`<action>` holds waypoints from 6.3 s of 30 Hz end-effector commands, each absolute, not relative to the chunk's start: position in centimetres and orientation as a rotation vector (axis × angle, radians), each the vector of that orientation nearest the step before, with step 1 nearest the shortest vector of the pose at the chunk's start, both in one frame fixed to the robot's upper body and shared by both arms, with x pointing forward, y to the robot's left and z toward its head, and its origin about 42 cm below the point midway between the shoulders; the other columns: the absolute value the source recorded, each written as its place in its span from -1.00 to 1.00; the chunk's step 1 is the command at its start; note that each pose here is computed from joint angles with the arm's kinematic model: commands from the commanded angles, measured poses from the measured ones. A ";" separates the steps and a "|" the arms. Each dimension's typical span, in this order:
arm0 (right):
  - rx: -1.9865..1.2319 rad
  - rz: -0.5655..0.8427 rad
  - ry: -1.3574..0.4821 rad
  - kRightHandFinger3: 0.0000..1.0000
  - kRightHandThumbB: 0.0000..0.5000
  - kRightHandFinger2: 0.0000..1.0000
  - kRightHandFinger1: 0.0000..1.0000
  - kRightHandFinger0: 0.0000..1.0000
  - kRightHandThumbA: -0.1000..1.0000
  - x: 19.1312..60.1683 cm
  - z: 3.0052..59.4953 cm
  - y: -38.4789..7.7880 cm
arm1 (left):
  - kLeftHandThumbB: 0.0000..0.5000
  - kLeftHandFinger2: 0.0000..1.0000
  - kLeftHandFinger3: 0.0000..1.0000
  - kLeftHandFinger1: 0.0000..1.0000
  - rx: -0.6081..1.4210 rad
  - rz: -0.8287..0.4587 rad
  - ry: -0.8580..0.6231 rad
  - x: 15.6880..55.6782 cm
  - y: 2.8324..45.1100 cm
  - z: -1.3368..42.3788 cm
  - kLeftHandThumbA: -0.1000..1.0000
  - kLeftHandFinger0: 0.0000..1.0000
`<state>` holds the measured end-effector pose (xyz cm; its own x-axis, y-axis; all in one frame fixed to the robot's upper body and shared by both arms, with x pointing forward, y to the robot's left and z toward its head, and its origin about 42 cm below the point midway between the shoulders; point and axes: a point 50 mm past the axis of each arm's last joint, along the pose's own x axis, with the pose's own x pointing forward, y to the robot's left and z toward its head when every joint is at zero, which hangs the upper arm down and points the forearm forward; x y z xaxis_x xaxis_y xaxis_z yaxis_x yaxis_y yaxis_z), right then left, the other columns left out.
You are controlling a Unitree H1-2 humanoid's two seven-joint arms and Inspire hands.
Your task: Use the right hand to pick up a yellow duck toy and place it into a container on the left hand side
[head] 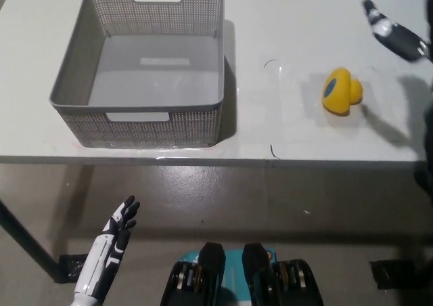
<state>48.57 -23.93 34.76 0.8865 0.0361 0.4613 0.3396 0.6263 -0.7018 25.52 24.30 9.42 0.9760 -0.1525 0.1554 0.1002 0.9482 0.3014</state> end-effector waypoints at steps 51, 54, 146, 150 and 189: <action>-1.215 0.232 0.461 1.00 0.87 1.00 1.00 1.00 1.00 59.5 34.6 -22.6 | -0.73 1.00 1.00 1.00 0.349 -0.073 -0.267 24.5 26.4 11.7 1.00 1.00; -1.225 0.236 0.471 1.00 0.79 1.00 1.00 1.00 1.00 59.5 34.0 -22.3 | -0.71 1.00 1.00 1.00 0.354 -0.072 -0.267 24.5 26.5 11.8 1.00 1.00; -0.859 -0.127 -0.736 0.88 -0.12 0.74 -0.15 -1.00 -1.00 53.7 50.9 -1.6 | -0.99 1.00 1.00 1.00 0.382 0.015 -0.293 24.4 30.4 13.7 1.00 1.00; -0.825 -0.089 -0.739 0.84 -0.08 0.75 -0.24 -1.00 -1.00 52.8 50.6 1.9 | -0.98 1.00 1.00 1.00 0.382 -0.001 -0.285 24.5 29.8 13.5 1.00 1.00; -0.690 -0.036 -0.882 1.00 0.41 1.00 1.00 1.00 1.00 49.8 53.0 -3.4 | -1.00 1.00 1.00 1.00 0.407 -0.068 -0.307 25.8 28.3 14.0 1.00 1.00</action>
